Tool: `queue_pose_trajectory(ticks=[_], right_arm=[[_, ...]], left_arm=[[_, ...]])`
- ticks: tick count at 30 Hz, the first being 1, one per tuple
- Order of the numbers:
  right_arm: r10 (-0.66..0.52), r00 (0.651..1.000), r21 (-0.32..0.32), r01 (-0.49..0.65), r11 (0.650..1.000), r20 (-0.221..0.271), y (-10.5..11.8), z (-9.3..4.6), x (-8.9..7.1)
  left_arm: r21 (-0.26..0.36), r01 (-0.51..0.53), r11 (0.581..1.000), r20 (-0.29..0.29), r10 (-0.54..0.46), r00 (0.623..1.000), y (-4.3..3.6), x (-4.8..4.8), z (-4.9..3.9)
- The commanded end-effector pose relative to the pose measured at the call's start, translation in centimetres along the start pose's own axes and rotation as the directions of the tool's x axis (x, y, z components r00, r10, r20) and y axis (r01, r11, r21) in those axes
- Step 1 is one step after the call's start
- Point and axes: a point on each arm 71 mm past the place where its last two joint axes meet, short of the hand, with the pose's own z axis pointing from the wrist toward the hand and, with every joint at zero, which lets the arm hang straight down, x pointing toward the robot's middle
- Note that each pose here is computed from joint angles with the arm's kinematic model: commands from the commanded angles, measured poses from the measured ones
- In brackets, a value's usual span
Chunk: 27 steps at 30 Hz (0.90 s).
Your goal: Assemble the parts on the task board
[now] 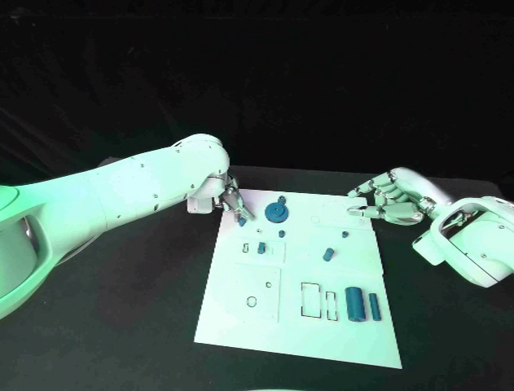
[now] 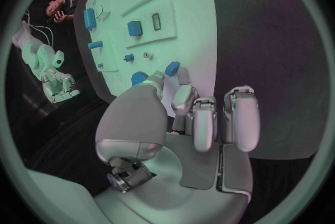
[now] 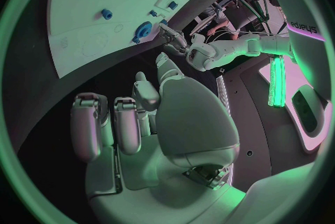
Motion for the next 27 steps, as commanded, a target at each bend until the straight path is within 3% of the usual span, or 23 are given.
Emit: queue_pose_trajectory(ticks=[1,27], right_arm=[[0.000,1.000,-0.004,0.000,1.000,-0.014,0.03,0.02,0.19],[0.002,1.000,-0.001,-0.002,1.000,-0.020,-0.09,0.01,0.42]], left_arm=[[0.003,-0.003,1.000,-0.012,0.003,1.000,-0.07,0.10,-0.01],[0.002,-0.003,1.000,-0.016,0.003,1.000,0.10,0.19,0.06]])
